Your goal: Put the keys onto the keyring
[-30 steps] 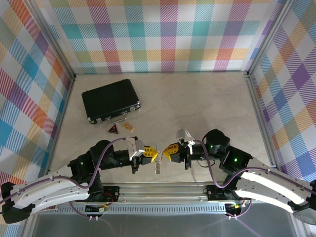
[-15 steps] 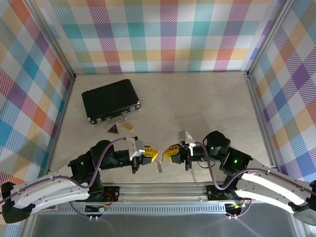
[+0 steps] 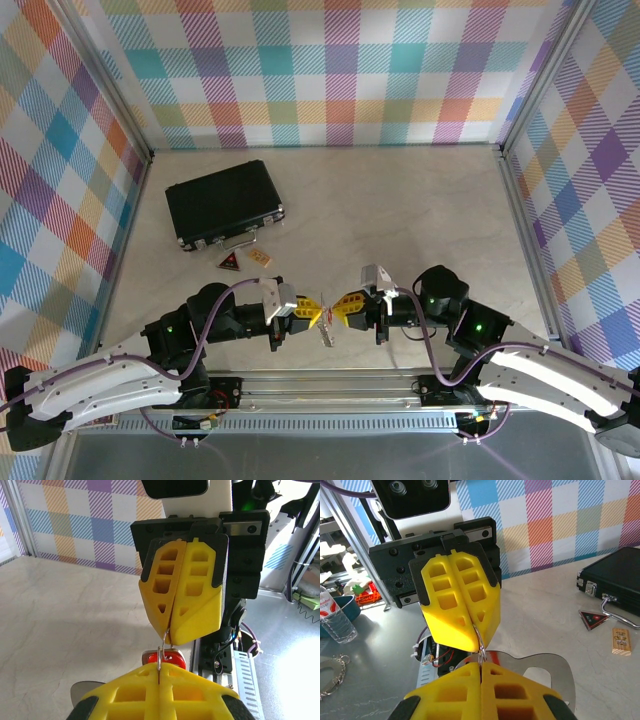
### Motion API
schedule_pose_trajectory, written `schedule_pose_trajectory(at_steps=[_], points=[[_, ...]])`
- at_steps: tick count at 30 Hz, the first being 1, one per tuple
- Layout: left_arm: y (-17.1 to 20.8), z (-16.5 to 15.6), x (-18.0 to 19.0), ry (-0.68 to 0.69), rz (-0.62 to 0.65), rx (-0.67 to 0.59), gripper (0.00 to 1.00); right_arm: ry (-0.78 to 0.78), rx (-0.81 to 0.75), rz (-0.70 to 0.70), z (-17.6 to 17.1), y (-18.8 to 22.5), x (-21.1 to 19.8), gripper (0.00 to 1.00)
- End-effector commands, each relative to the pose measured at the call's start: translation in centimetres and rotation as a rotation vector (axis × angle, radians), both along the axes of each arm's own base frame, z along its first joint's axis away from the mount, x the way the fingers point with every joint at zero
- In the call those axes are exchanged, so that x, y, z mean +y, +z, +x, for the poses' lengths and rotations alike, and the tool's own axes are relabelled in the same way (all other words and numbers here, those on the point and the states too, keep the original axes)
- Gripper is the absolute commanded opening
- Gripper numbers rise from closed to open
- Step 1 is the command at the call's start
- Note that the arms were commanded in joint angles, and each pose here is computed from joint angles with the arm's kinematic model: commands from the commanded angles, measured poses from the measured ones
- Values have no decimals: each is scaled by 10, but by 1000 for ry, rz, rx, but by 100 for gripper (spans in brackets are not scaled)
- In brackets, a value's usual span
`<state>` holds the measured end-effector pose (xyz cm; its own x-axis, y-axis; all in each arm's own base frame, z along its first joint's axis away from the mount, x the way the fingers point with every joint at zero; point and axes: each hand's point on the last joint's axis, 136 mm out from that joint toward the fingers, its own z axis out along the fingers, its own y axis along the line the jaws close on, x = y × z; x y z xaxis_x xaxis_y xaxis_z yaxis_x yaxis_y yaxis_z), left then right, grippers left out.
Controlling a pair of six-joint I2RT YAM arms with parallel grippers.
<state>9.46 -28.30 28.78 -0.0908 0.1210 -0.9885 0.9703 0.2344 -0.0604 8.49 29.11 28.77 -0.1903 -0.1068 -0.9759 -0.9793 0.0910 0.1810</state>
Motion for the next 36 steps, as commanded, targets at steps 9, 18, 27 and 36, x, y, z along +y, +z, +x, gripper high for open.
schedule_pose_trajectory(at_steps=[9,18,27,36], points=[[20,-2,1,-6,-70,-22,0,-8,-40,23,0,5,-2,0],[20,-2,0,-6,-71,-22,0,-10,-41,16,2,3,0,0],[21,-2,-1,-9,-67,-22,0,4,-36,10,3,1,6,0],[18,-1,0,0,-62,-22,0,-3,-47,21,2,3,3,0]])
